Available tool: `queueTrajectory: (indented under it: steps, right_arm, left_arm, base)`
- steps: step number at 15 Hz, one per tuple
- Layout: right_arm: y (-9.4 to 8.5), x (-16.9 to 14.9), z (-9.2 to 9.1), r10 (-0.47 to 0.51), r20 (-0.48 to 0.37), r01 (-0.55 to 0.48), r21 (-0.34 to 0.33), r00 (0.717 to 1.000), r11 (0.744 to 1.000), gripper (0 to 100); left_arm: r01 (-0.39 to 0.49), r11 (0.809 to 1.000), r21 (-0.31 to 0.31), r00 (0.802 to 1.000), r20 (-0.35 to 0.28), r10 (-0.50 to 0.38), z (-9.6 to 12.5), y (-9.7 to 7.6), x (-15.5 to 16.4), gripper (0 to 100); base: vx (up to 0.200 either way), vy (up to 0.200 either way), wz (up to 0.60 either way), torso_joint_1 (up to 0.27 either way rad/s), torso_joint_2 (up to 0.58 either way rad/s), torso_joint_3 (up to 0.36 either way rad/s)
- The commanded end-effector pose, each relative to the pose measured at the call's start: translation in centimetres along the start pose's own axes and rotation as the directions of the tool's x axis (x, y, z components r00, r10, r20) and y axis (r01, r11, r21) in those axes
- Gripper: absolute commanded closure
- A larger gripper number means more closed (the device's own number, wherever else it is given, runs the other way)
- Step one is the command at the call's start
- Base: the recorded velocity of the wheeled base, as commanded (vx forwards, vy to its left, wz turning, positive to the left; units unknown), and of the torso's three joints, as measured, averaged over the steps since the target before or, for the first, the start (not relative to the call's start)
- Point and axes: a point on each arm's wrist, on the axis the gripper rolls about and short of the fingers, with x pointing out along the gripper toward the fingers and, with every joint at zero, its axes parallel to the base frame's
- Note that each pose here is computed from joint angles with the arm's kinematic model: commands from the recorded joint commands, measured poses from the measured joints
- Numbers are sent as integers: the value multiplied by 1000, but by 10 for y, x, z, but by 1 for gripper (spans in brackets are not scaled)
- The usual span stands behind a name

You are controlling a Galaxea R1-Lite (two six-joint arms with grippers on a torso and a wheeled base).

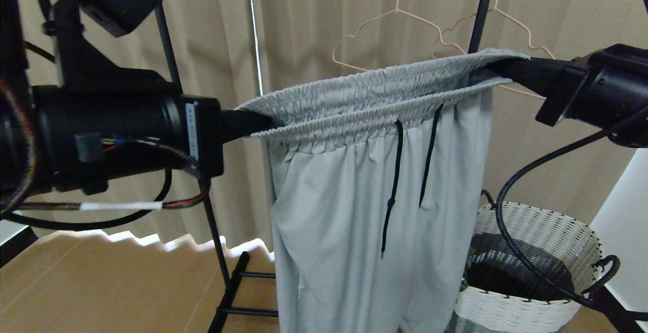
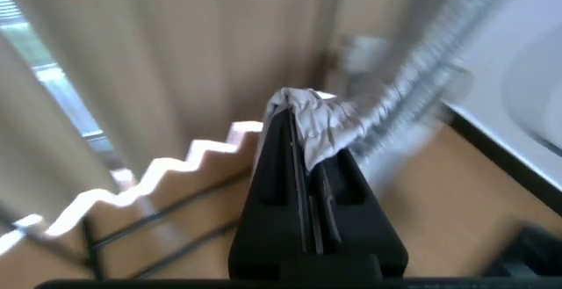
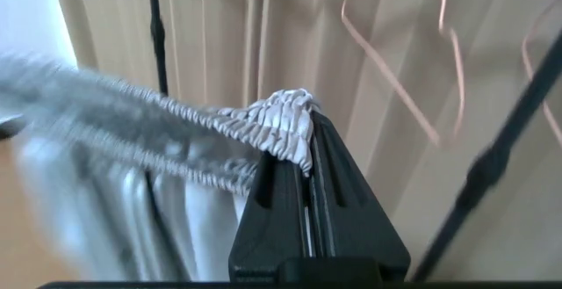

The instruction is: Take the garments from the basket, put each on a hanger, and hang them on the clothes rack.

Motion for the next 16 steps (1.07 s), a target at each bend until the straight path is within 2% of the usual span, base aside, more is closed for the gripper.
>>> queueTrajectory:
  steps: [1,3,8,11,13,16]
  right_arm:
    - [-3,23,-11,10,-22,-10,26,1000,1000,100]
    - [4,32,-8,40,4,-40,77,999,996,100]
    - [3,34,-11,35,-7,-34,82,999,996,100]
    - [4,27,-6,29,-2,-28,78,1000,997,100]
    - [6,11,1,25,-17,-24,81,1000,996,100]
    - [10,-10,13,27,-17,-25,81,999,996,100]
  left_arm:
    - [97,995,17,994,50,-97,-2,-10,-37,100]
    - [142,989,28,988,58,-143,-5,-18,-47,100]
    - [151,988,34,988,32,-152,-13,-19,-44,100]
    - [140,990,31,989,52,-141,-5,-19,-41,100]
    - [60,998,14,995,84,-61,13,-7,-24,100]
    - [-55,998,-8,995,82,55,22,11,8,100]
  base:
    - [0,0,0,0,0,0]
    - [0,0,0,0,0,0]
    - [0,0,0,0,0,0]
    - [0,0,0,0,0,0]
    - [0,0,0,0,0,0]
    - [0,0,0,0,0,0]
